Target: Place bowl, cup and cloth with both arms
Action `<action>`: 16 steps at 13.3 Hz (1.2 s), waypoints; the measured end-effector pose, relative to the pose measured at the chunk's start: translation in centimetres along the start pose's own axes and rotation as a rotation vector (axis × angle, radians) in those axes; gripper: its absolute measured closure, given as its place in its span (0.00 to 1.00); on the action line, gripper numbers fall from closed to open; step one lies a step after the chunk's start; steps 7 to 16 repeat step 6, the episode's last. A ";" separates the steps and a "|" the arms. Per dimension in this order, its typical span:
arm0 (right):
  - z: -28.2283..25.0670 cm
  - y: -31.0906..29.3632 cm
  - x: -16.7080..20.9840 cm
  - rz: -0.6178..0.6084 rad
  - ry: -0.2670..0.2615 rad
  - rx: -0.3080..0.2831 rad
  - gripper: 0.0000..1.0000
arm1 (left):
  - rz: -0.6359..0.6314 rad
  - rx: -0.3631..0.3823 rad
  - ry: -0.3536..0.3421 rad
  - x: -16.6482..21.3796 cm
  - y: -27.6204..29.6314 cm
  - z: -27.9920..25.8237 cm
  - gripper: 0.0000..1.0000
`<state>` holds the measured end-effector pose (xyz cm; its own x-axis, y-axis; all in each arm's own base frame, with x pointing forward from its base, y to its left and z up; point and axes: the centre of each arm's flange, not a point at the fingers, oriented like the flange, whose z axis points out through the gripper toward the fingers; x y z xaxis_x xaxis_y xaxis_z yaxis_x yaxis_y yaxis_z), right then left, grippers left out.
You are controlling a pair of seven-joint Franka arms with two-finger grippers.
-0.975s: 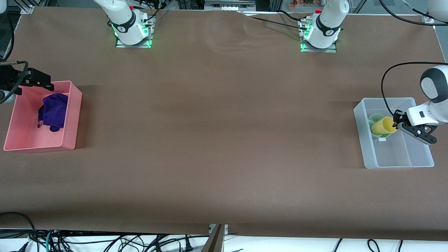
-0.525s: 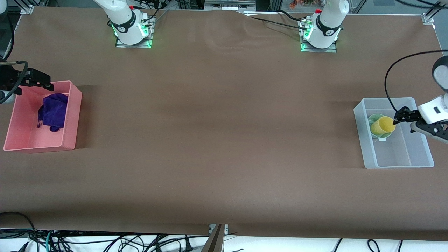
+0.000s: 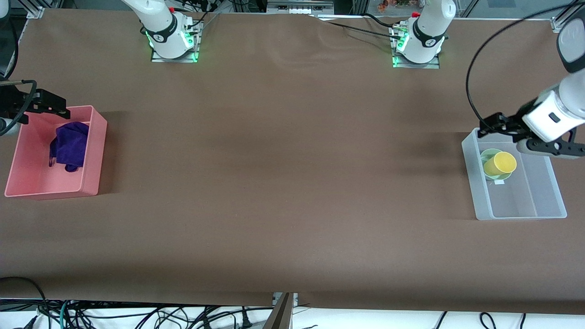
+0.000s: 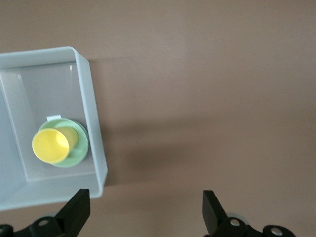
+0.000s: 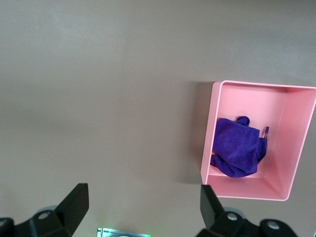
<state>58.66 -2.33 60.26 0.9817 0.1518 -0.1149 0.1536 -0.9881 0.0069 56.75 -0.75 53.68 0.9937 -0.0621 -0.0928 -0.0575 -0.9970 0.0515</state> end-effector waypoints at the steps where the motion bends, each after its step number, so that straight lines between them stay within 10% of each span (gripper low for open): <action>1: 0.0 0.1 0.0 0.001 0.000 0.000 0.00 | -0.003 0.002 -0.009 -0.5 1.1 -1.5 0.00; 16: 0.0 0.3 -0.1 0.005 0.000 0.000 0.00 | -0.001 0.010 -0.009 -2.1 2.1 -5.9 0.00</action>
